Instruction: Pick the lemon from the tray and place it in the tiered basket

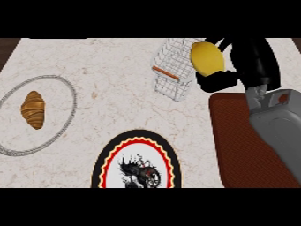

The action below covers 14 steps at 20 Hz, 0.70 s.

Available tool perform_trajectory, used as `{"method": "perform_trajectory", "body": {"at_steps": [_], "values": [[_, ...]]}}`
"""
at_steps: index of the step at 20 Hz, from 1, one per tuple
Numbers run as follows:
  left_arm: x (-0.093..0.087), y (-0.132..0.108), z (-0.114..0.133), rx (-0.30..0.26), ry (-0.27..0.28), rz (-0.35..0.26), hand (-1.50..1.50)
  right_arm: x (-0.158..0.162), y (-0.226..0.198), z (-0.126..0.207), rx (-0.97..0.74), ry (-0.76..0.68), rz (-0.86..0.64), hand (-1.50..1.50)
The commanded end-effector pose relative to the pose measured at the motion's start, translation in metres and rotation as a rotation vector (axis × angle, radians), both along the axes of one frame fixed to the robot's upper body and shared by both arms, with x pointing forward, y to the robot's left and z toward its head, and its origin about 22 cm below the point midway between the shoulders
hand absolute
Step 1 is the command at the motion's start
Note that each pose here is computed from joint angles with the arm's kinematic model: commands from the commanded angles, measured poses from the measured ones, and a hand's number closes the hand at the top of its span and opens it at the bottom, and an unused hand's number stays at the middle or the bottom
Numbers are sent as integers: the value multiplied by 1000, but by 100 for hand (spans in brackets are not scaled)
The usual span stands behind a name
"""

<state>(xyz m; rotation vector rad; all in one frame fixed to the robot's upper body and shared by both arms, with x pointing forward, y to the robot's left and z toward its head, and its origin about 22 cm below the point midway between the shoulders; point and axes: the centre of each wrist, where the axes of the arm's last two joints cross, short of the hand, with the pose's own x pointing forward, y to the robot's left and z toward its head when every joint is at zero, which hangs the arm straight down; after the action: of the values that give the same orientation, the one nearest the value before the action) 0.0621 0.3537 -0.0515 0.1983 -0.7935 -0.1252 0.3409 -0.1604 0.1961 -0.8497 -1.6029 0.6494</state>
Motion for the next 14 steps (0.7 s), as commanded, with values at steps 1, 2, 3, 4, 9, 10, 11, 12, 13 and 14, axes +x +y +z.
{"method": "perform_trajectory", "body": {"at_steps": [1,2,3,4,9,10,11,12,13,14], "values": [[99,-38,54,-119,-531,-86,0,10,9,-1,-20,36,-24,150],[99,-39,57,-109,-535,-103,0,11,13,-2,-28,17,-28,150],[104,-39,56,-119,-523,-87,0,12,13,2,-26,-1,-24,150],[100,-41,53,-122,-524,-77,0,11,15,-4,-43,19,-26,150],[103,-41,55,-122,-541,-86,0,21,29,-6,-60,-2,-59,150],[103,-40,51,-123,-530,-75,0,22,29,-14,-52,-5,-61,150],[100,-37,58,-116,-538,-98,0,25,32,-6,-67,-20,-66,150],[103,-37,51,-112,-525,-82,0,26,30,-7,-65,-65,-80,150],[100,-36,54,-135,-528,-90,0,27,32,-1,17,-106,-101,150],[101,-39,56,-118,-528,-97,0,30,31,3,43,-118,-108,150]]}}
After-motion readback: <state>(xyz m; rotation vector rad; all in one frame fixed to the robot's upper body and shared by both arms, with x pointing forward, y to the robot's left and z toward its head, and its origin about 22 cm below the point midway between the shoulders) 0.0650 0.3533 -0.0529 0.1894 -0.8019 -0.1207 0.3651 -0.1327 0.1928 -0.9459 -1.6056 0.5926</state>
